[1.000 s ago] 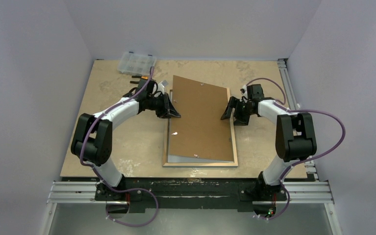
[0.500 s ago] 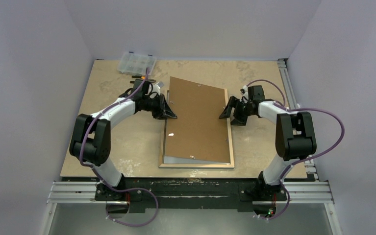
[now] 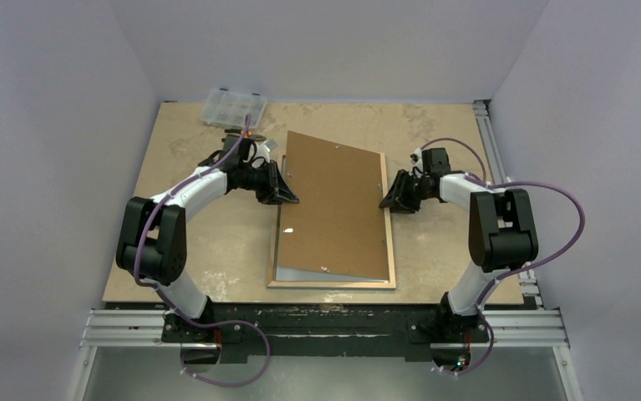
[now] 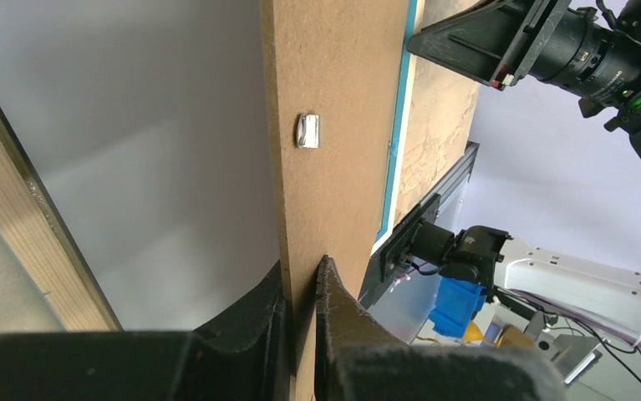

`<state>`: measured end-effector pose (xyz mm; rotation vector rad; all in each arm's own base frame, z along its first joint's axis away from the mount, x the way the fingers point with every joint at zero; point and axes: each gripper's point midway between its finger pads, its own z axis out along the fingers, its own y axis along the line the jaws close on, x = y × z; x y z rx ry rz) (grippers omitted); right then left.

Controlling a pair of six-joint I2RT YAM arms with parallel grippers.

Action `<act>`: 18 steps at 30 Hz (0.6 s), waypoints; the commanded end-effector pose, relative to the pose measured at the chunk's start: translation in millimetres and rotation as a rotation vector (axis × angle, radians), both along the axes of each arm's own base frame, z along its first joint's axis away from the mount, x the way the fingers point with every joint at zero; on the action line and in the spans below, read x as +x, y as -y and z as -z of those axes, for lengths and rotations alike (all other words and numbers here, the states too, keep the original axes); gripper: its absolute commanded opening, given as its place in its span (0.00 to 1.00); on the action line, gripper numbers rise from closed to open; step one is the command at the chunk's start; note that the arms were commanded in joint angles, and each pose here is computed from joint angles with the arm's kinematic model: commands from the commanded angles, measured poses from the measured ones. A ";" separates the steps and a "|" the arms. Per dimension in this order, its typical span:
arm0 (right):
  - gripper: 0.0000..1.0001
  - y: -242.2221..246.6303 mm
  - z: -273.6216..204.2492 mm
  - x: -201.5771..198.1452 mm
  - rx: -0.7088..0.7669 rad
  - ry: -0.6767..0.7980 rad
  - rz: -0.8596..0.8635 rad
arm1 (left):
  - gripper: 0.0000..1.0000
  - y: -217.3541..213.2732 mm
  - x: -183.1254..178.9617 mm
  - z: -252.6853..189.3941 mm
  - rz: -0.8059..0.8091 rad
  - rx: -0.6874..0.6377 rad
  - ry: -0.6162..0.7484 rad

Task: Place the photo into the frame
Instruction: Place the photo frame item in the photo frame.

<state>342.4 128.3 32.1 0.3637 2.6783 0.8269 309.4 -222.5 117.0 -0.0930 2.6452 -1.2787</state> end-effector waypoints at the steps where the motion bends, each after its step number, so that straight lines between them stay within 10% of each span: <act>1: 0.28 -4.0 -3.9 3.3 -0.018 0.038 -0.027 | 0.00 -10.4 -24.0 17.3 0.036 0.055 -0.057; 9: 0.01 1.9 10.2 1.1 -0.056 0.016 -0.024 | 0.00 -8.6 -29.5 16.0 0.044 0.038 -0.096; 18: 0.00 1.8 10.8 0.0 -0.054 0.008 -0.016 | 0.00 -14.3 -34.3 6.6 0.035 0.066 -0.097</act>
